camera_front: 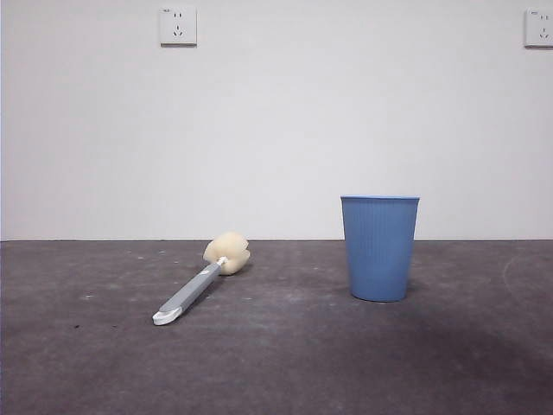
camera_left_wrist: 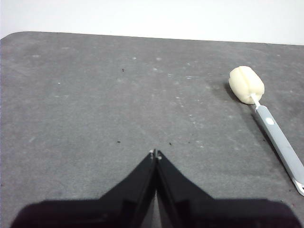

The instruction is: Pick up the cup brush,pick up the cup,insert the brush into the cup,clean the cup,put the cup brush back,put the cup back to the fixed position on the table

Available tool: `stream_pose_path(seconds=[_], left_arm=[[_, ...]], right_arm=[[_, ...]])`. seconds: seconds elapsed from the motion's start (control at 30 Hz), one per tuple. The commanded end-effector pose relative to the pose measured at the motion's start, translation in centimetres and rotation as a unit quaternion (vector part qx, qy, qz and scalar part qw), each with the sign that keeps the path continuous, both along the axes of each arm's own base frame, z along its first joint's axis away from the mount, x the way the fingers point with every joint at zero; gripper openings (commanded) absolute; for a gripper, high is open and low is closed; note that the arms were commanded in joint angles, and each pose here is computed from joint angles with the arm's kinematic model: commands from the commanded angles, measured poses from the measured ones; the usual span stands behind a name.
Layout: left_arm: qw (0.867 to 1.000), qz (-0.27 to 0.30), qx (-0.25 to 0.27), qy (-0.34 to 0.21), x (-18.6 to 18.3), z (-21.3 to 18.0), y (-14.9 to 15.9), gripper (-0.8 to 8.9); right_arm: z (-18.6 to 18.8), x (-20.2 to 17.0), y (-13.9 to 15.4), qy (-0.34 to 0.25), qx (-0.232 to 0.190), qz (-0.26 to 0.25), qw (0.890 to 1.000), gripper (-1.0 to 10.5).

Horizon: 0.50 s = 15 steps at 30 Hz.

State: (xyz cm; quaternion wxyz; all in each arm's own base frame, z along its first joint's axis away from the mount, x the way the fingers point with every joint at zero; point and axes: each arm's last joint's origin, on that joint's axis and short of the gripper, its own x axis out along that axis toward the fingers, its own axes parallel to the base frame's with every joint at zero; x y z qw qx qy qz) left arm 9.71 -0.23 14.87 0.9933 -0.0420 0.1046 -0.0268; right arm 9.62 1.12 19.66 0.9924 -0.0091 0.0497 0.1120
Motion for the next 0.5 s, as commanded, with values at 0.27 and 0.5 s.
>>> stream_pose_path(seconds=[0.27,0.5], left_arm=[[1.0,0.002,-0.003,0.005,0.0,-0.4,0.0,-0.03],[1.0,0.002,-0.003,0.005,0.0,-0.4,0.0,-0.03]], right_arm=[[-4.3,0.0,-0.1,0.027,0.04,-0.014,0.999,0.0],[-4.8,-0.1,-0.1,0.043,0.041,-0.015,0.998,0.0]])
